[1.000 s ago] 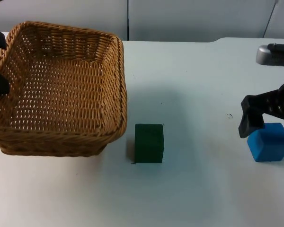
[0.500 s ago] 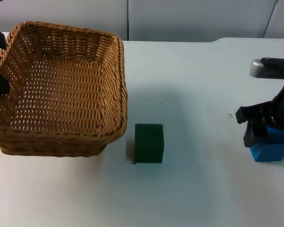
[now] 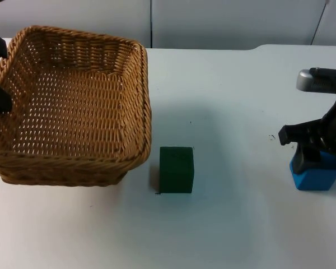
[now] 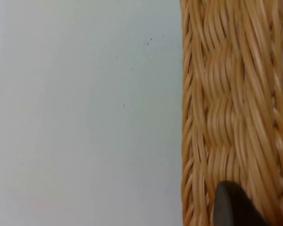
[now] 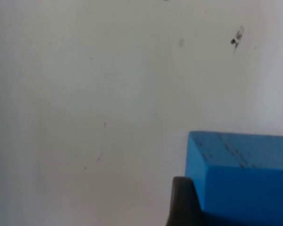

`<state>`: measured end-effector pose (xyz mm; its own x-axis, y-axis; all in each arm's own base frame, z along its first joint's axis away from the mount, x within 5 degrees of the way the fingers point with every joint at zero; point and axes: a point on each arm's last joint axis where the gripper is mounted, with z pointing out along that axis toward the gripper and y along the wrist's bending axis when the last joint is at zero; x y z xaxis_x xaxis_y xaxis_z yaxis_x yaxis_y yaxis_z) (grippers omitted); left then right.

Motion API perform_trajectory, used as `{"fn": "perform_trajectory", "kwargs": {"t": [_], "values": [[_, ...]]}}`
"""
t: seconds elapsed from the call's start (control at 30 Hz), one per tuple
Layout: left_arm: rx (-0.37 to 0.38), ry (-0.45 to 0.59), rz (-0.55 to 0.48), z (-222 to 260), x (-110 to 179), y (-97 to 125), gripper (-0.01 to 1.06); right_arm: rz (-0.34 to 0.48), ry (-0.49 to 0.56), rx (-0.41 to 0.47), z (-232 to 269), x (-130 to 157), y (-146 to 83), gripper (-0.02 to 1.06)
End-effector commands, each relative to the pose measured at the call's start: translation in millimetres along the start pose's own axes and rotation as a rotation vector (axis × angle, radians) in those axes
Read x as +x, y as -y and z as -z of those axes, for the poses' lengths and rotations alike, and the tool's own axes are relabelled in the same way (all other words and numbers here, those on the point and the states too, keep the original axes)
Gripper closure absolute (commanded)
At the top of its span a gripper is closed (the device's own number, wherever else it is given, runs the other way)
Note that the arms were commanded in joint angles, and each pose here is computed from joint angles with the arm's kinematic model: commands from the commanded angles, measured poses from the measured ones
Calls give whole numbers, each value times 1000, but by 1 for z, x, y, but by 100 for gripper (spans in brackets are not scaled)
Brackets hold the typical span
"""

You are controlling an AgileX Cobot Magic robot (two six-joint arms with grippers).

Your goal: Pick up the basket with the left hand and place the blue cube into the basket with the right hand.

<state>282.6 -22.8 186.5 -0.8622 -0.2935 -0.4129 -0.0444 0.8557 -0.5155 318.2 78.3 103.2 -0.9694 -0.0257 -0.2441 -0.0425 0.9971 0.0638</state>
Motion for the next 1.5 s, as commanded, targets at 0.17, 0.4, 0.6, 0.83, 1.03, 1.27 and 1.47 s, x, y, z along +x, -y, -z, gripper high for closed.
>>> {"fn": "perform_trajectory", "kwargs": {"t": [0.17, 0.4, 0.6, 0.83, 1.03, 1.27, 1.47], "values": [[26, 1, 15, 3, 1, 4, 105, 32, 3, -2, 15, -7, -4, 105], [28, 3, 20, 3, 0, 4, 105, 32, 154, -33, 72, -15, -6, 105], [28, 4, 22, 3, 0, 4, 105, 34, 259, -55, 122, -15, -7, 105], [28, 3, 23, 2, 0, 4, 105, 60, 354, -75, 175, -16, -12, 105], [28, 3, 23, 2, 0, 4, 105, 156, 435, -129, 208, -22, -40, 105], [25, 6, 23, 2, 0, 3, 105, 266, 543, -231, 229, -21, -85, 105], [24, -1, 29, 0, 1, 2, 105, 306, 602, -311, 233, -16, -110, 105]]}}
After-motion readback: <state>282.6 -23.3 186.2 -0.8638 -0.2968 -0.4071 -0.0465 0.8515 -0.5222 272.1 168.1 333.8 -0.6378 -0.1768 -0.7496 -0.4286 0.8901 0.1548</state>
